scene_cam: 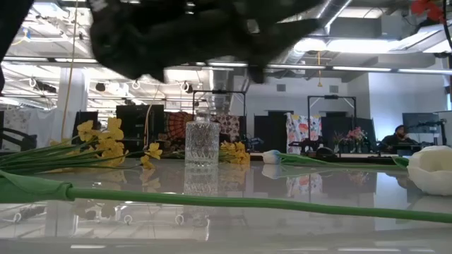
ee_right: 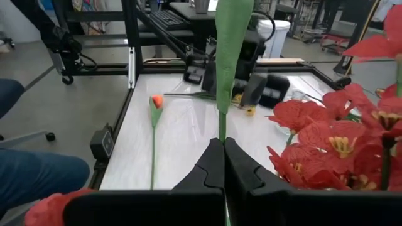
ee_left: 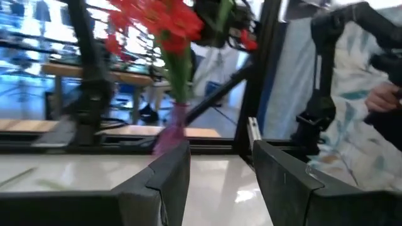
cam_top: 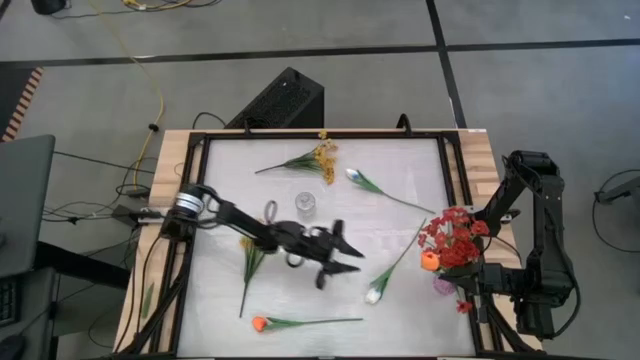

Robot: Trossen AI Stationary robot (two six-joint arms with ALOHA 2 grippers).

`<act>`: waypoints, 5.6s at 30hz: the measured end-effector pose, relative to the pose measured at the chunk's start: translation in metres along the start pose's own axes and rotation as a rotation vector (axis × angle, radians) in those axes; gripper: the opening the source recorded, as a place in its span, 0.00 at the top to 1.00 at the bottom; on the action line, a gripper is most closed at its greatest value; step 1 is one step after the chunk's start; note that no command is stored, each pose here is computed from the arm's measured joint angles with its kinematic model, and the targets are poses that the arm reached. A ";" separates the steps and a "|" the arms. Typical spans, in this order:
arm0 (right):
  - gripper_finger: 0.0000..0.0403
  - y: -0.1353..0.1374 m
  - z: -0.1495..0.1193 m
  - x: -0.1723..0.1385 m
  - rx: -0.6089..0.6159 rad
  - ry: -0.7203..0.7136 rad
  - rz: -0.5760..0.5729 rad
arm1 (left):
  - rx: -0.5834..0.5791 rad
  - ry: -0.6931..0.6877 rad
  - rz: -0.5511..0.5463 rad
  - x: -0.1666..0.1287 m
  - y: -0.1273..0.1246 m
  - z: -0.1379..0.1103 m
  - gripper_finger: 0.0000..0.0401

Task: Sort flowers into vase by color
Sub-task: Put the top orange flower into the pink vase

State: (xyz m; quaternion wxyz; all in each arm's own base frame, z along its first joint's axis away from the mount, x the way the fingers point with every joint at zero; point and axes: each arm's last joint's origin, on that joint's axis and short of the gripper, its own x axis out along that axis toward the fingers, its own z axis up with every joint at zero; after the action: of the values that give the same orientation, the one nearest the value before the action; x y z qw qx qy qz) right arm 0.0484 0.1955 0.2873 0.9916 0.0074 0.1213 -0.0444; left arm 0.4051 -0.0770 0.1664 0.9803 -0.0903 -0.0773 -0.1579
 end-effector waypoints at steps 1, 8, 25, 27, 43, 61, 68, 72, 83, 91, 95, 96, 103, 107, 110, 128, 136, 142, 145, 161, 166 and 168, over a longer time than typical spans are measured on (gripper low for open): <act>0.95 0.000 0.000 0.000 0.000 0.001 0.000 | 0.000 0.010 -0.008 0.011 0.001 -0.004 0.60; 0.95 0.000 -0.001 0.000 0.002 0.027 0.001 | 0.045 0.121 -0.016 0.090 0.013 -0.014 0.58; 0.95 0.001 -0.001 -0.004 0.020 0.049 0.022 | 0.043 0.272 -0.063 0.166 0.020 -0.012 0.37; 0.95 0.002 0.000 -0.005 0.024 0.050 0.028 | 0.044 0.245 -0.105 0.167 0.018 -0.009 0.37; 0.95 0.002 0.000 -0.005 0.025 0.048 0.028 | 0.277 0.027 -0.005 0.164 -0.006 0.089 0.37; 0.95 0.001 0.002 0.000 0.028 0.047 0.002 | 0.209 -0.035 -0.024 0.164 -0.009 0.093 0.37; 0.93 0.001 0.002 0.000 0.029 0.047 0.000 | 0.185 -0.074 -0.021 0.164 -0.011 0.096 0.43; 0.93 0.001 0.002 0.000 0.033 0.047 0.001 | 0.172 -0.105 0.011 0.164 -0.009 0.099 0.55; 0.84 0.003 0.001 0.000 0.057 0.089 0.010 | 0.173 -0.076 -0.032 0.166 -0.011 0.106 0.97; 0.59 0.004 0.014 -0.004 0.085 0.105 0.021 | 0.175 -0.073 -0.030 0.166 -0.010 0.105 0.99; 0.45 0.007 0.034 -0.009 0.061 0.148 0.056 | 0.191 -0.071 -0.029 0.166 -0.010 0.105 1.00; 0.43 0.008 0.040 -0.011 0.057 0.156 0.066 | 0.197 -0.071 -0.027 0.166 -0.010 0.105 1.00; 0.38 0.009 0.080 -0.020 0.078 0.148 0.124 | 0.214 -0.071 -0.021 0.166 -0.011 0.105 1.00; 0.38 0.006 0.098 -0.023 0.089 0.140 0.137 | 0.206 -0.069 -0.019 0.166 -0.011 0.105 1.00; 0.38 0.001 0.110 -0.026 0.094 0.126 0.135 | 0.197 -0.067 -0.019 0.166 -0.011 0.105 1.00; 0.46 -0.129 0.189 -0.010 0.445 -0.019 -0.244 | 0.175 -0.066 -0.015 0.167 -0.020 0.103 1.00; 0.67 -0.186 0.163 -0.011 0.579 0.124 -0.531 | 0.183 -0.058 -0.018 0.168 -0.032 0.100 1.00; 0.91 -0.196 0.118 0.003 0.704 0.411 -0.616 | 0.175 -0.045 -0.011 0.168 -0.033 0.099 1.00; 0.96 -0.200 0.099 0.006 0.755 0.490 -0.657 | 0.172 -0.042 -0.010 0.168 -0.032 0.099 1.00; 0.96 -0.198 0.027 0.016 1.091 0.896 -0.543 | 0.128 -0.012 -0.064 0.168 -0.037 0.097 1.00; 0.96 -0.194 0.010 0.019 1.174 1.022 -0.476 | 0.139 0.003 -0.074 0.166 -0.039 0.104 1.00; 0.96 -0.191 0.005 0.021 1.195 1.068 -0.467 | 0.141 -0.003 -0.074 0.166 -0.039 0.107 1.00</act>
State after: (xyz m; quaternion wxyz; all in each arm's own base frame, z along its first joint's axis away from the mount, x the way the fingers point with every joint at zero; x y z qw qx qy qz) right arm 0.0526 0.0029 0.2862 0.5949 0.5271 0.5295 -0.2964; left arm 0.5348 -0.1413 0.3059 0.9775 -0.0182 -0.0930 -0.1882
